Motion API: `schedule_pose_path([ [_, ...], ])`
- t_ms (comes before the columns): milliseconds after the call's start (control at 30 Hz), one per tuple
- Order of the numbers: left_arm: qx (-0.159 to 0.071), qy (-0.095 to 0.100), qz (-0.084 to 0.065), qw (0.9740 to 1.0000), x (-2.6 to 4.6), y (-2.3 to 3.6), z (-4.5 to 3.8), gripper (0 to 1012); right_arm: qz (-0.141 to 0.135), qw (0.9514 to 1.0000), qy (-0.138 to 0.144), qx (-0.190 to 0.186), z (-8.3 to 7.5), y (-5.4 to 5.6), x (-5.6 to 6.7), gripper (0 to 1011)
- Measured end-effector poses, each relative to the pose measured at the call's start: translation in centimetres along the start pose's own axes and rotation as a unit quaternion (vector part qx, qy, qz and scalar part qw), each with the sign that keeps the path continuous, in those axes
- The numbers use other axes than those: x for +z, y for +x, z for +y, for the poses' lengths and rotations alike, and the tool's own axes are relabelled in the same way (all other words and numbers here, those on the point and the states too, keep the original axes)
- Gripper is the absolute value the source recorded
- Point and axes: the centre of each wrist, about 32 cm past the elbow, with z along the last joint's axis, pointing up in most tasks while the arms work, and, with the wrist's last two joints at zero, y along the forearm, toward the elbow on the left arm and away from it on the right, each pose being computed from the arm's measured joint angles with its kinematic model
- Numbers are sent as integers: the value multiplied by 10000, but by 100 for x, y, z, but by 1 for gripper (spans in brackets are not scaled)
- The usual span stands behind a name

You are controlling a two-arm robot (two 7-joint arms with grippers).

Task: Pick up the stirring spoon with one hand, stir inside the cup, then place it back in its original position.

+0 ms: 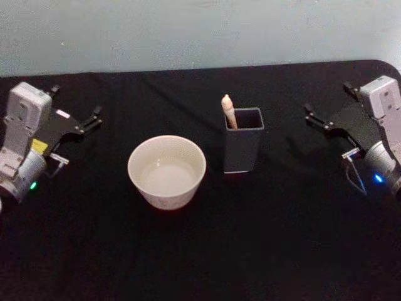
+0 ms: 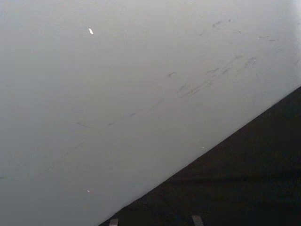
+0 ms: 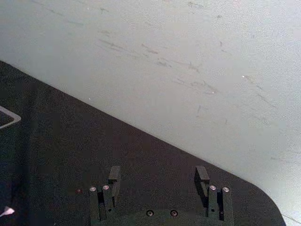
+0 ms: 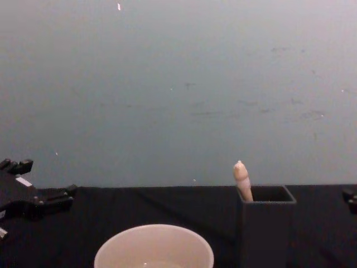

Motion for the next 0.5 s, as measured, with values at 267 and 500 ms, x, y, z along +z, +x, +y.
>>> schedule_pose_path([
  [267, 0, 0, 0, 10000, 0, 0, 0, 1001, 0, 10000, 0, 0, 0, 0, 0, 1000],
  [500, 0, 0, 0, 10000, 0, 0, 0, 1001, 0, 10000, 0, 0, 0, 0, 0, 1000],
])
